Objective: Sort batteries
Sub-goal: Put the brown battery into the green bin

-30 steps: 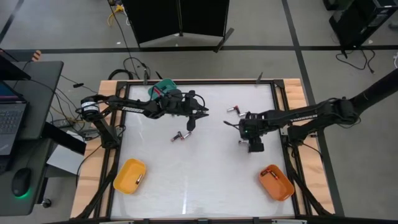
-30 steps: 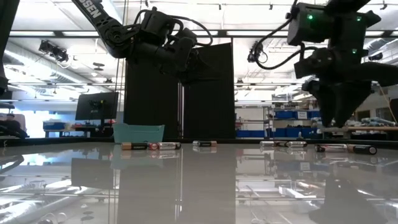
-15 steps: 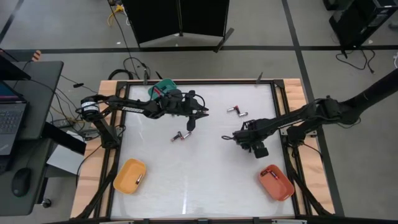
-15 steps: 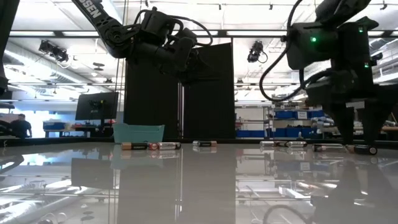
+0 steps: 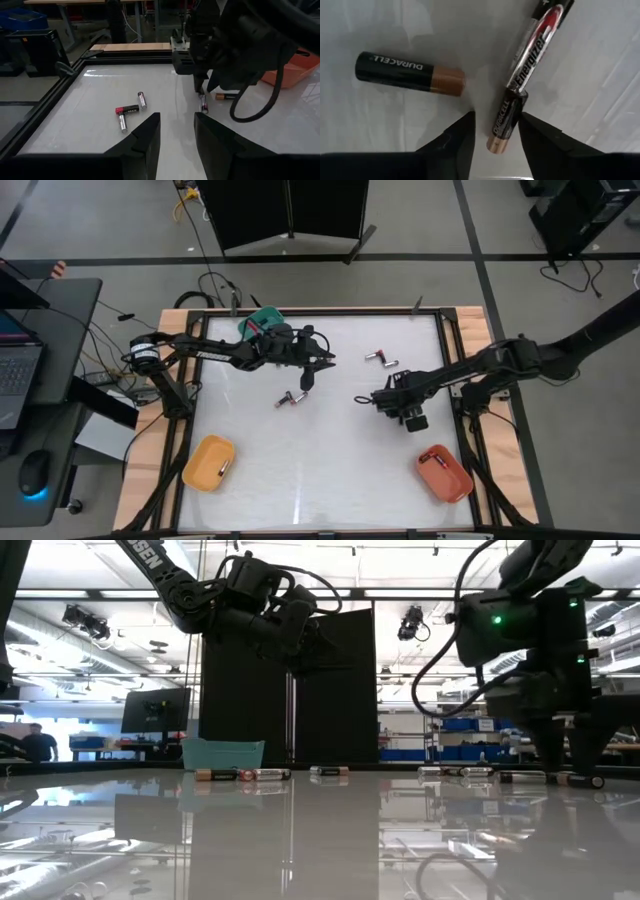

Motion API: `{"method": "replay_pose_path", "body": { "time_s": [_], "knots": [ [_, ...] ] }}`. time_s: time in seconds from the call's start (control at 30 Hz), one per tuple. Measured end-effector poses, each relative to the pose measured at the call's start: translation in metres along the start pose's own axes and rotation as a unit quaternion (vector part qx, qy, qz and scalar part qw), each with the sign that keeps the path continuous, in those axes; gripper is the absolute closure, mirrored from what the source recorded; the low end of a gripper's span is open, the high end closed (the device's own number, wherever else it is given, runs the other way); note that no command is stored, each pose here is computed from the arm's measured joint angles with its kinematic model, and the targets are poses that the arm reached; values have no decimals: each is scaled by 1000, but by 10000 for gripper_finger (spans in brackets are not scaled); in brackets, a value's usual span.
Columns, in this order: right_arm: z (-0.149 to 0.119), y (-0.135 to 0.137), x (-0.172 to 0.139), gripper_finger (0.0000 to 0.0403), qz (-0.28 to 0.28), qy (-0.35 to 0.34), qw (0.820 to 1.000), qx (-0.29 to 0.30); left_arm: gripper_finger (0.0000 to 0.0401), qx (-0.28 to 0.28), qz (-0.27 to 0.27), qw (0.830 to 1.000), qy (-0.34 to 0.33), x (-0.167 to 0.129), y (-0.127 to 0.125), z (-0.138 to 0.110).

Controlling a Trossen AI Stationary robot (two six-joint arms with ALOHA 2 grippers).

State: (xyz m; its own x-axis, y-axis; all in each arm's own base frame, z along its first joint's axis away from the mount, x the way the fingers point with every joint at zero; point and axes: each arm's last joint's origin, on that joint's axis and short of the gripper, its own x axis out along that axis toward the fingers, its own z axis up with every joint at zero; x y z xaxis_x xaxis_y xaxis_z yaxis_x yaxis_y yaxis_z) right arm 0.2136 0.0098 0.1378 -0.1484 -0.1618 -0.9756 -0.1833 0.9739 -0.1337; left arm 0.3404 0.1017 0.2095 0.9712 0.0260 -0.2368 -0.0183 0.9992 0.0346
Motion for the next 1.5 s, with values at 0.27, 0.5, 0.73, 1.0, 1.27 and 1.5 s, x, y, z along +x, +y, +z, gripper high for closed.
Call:
{"method": "replay_pose_path", "body": {
  "time_s": [0.27, 0.5, 0.73, 1.0, 1.27, 1.5],
  "knots": [
    [0, -6, 4, 340, 32, 11, 998, 57, 274, 0, 0, 1000, 0, 0, 0, 0],
    [-9, -7, -6, 348, 24, 0, 992, 120, 274, 0, 0, 1000, 0, 0, 0, 0],
    [-17, -13, -22, 348, -3, -46, 979, 197, 274, 0, 0, 1000, 0, 0, 0, 0],
    [-5, -25, -30, 348, -8, -148, 958, 244, 274, -4, 0, 1000, -1, 0, 0, 0],
    [10, -28, -40, 348, -22, -347, 897, 273, 274, -10, 1, 999, -31, -5, -2, -7],
    [24, -28, -60, 348, -19, -556, 786, 271, 274, -35, -46, 996, -64, -8, -5, -8]
  ]
}}
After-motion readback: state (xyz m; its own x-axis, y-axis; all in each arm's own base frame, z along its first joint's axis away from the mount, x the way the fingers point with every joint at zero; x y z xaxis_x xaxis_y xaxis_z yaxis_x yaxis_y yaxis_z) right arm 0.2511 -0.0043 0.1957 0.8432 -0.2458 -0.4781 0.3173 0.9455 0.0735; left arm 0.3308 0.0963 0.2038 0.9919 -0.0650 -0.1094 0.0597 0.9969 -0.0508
